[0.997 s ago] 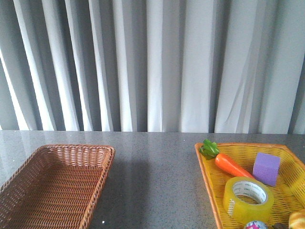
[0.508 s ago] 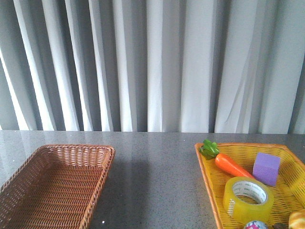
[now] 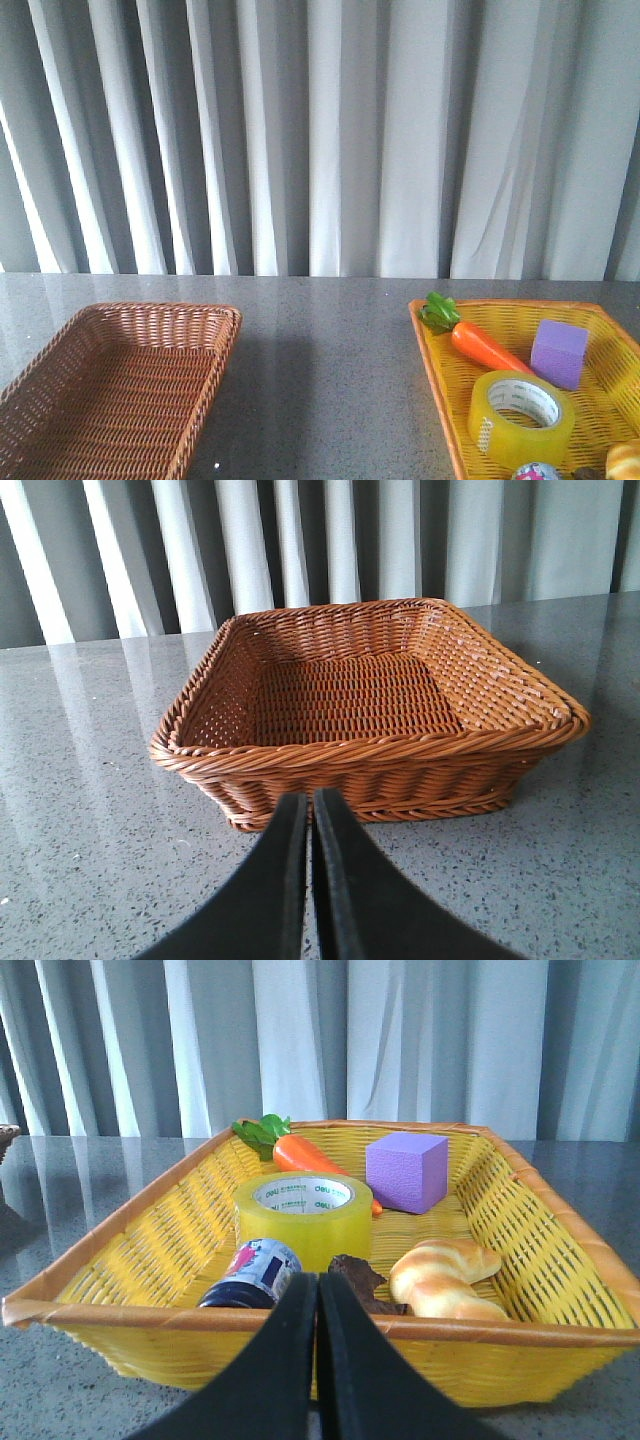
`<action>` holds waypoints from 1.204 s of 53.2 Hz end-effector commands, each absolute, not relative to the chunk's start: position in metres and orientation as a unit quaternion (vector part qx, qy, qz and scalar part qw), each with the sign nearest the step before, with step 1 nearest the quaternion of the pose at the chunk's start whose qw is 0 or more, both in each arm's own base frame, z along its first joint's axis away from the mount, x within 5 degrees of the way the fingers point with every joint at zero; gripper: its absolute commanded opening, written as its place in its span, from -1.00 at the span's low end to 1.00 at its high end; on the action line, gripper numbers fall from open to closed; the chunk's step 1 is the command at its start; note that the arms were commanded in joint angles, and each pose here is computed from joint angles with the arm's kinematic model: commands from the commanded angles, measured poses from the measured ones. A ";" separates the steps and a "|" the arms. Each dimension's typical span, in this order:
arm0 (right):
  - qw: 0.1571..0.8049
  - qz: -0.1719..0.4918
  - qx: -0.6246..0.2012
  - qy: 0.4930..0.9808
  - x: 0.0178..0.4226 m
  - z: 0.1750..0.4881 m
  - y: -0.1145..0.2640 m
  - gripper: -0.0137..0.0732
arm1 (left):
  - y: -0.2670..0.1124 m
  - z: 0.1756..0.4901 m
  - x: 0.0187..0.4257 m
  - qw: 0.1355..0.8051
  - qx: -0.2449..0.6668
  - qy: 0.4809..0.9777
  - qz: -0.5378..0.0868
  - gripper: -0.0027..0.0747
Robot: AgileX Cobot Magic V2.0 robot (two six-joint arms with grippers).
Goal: Transfer tape with both arms
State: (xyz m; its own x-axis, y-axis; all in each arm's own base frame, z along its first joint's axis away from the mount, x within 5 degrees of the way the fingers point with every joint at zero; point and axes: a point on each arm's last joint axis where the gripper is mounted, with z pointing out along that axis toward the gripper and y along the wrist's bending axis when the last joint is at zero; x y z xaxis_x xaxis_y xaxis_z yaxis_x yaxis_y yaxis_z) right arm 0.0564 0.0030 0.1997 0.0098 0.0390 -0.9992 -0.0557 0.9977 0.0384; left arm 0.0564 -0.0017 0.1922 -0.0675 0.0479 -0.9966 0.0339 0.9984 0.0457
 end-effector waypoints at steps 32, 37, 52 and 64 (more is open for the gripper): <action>0.849 0.006 -0.050 0.526 0.098 0.443 0.009 -0.70 | 0.001 0.407 0.060 0.870 0.004 0.493 0.006 -0.95; 0.792 -0.004 -0.032 0.610 0.133 0.461 0.007 -0.70 | -0.003 0.440 0.096 0.807 0.019 0.590 -0.003 -0.95; 0.680 -0.023 -0.024 0.732 0.193 0.437 0.006 -0.69 | -0.009 0.466 0.166 0.699 0.036 0.714 -0.015 -0.94; 0.644 -0.007 -0.011 0.765 0.202 0.425 0.007 -0.34 | -0.011 0.451 0.198 0.654 0.037 0.755 -0.021 -0.76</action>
